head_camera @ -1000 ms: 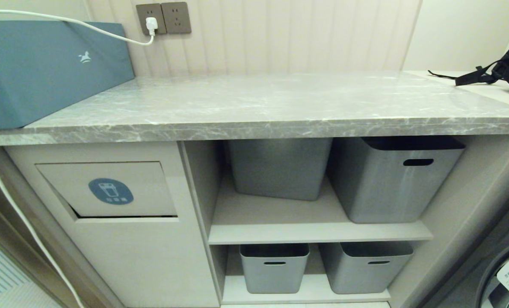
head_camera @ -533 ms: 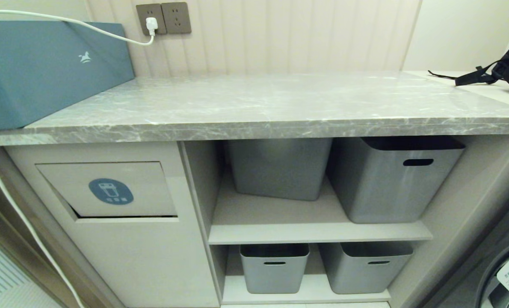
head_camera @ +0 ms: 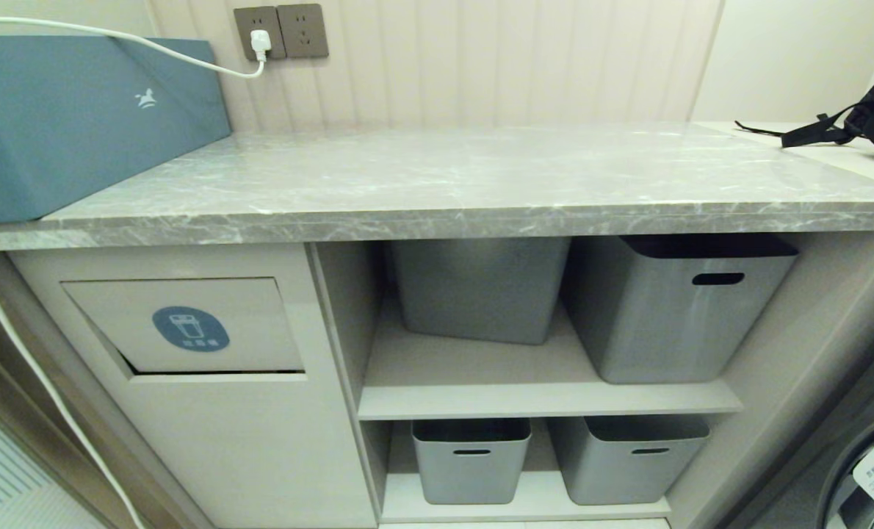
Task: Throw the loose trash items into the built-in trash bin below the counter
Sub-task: Pick up the garbage
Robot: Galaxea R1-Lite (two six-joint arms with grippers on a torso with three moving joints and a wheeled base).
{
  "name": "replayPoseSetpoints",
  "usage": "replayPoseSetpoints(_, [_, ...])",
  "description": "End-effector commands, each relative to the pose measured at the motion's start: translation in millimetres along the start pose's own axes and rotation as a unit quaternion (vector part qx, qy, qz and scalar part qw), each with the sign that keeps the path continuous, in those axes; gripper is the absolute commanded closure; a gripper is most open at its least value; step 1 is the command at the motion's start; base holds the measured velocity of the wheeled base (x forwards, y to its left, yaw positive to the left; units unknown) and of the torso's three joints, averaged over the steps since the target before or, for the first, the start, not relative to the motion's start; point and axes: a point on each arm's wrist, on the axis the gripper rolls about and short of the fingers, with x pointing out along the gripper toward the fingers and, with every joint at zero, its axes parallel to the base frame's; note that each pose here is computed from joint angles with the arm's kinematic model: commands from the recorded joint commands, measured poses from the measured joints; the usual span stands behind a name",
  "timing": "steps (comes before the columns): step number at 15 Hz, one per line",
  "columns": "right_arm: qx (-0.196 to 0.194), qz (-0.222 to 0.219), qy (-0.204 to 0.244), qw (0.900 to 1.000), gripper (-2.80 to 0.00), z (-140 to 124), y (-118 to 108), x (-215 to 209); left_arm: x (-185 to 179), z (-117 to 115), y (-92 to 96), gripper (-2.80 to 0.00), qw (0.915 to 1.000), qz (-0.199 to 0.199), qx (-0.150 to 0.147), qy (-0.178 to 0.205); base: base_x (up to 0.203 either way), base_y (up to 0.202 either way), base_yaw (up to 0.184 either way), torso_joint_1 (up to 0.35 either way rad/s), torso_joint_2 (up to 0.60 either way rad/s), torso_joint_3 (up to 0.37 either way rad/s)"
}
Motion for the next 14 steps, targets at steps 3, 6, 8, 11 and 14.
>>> replayPoseSetpoints(3, [0.000, 0.000, 0.001, 1.000, 0.00, -0.1, 0.0, 0.0, 0.3, -0.8, 0.0, 0.00, 1.0000, 0.000, -0.002, 0.002, 0.000, 0.000, 0.000, 0.000, 0.00, 0.000])
replayPoseSetpoints(6, [0.000, 0.000, 0.001, 1.000, 0.00, -0.1, 0.0, 0.1, 0.3, -0.8, 0.0, 0.00, 1.0000, 0.001, -0.008, 0.002, 0.000, 0.000, 0.000, 0.000, 0.00, 0.000])
replayPoseSetpoints(8, [0.000, 0.000, 0.001, 1.000, 0.00, -0.1, 0.0, 0.1, 0.3, -0.6, 0.1, 0.00, 1.0000, 0.002, -0.009, 0.001, -0.024, 0.000, 0.004, 0.002, 0.00, 0.001])
replayPoseSetpoints(11, [0.000, 0.000, 0.001, 1.000, 0.00, -0.1, 0.0, 0.1, 0.3, -0.6, 0.0, 0.00, 1.0000, 0.002, -0.007, 0.001, -0.167, 0.000, 0.002, 0.005, 0.00, 0.004])
replayPoseSetpoints(14, [0.000, 0.001, 0.001, 1.000, 0.00, -0.1, 0.0, 0.1, 0.3, -0.6, 0.0, 0.00, 1.0000, 0.001, -0.006, 0.001, -0.191, 0.000, 0.001, 0.003, 0.00, 0.003])
